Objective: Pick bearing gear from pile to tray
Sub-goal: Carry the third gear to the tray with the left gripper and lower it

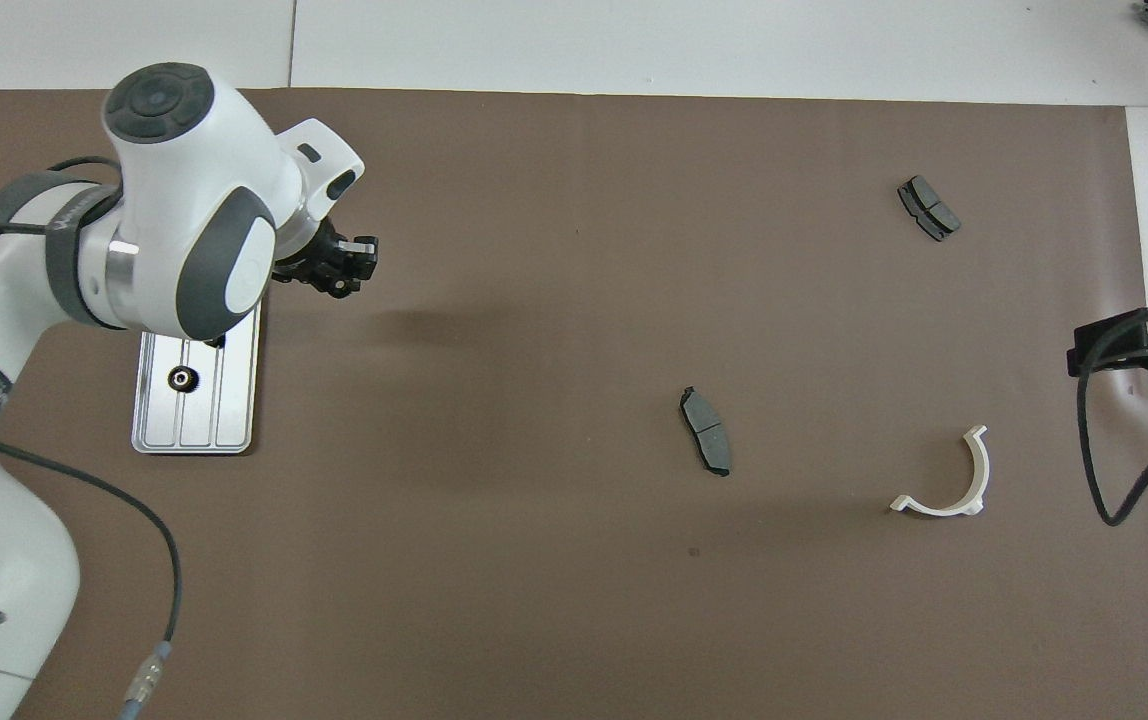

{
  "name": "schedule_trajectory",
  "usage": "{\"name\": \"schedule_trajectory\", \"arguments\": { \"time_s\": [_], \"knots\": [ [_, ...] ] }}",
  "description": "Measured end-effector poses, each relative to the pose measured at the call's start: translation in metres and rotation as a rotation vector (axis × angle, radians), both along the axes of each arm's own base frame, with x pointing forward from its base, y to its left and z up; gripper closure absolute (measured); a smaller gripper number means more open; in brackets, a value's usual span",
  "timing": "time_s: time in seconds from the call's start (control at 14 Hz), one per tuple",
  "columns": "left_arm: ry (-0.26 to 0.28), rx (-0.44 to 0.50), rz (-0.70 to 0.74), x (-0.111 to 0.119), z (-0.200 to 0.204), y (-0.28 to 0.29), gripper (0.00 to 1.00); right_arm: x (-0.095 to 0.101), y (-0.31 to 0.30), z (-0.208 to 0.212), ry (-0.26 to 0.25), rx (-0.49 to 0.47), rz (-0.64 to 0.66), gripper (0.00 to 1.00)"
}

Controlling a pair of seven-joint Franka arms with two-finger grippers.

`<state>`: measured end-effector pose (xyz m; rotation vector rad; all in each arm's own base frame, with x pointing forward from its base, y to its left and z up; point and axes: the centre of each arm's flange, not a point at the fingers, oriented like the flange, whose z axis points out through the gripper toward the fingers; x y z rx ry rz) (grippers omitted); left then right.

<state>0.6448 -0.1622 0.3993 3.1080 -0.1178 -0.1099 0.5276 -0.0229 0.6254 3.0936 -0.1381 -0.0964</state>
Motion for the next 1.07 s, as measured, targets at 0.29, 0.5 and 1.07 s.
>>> {"name": "schedule_trajectory", "arguments": {
  "time_s": [0.29, 0.5, 1.07],
  "knots": [
    [0.033, -0.012, -0.135, -0.015, -0.018, 0.08, 0.64, 0.0, 0.005, 0.0, -0.001, 0.0, 0.009, 0.0],
    [-0.001, -0.021, -0.208, -0.026, -0.045, 0.124, 0.64, 0.0, 0.005, 0.0, -0.001, 0.0, 0.01, 0.0],
    [0.004, -0.023, -0.263, -0.073, -0.084, 0.146, 0.64, 0.0, 0.005, 0.0, -0.001, 0.0, 0.01, 0.0]
  ]
}}
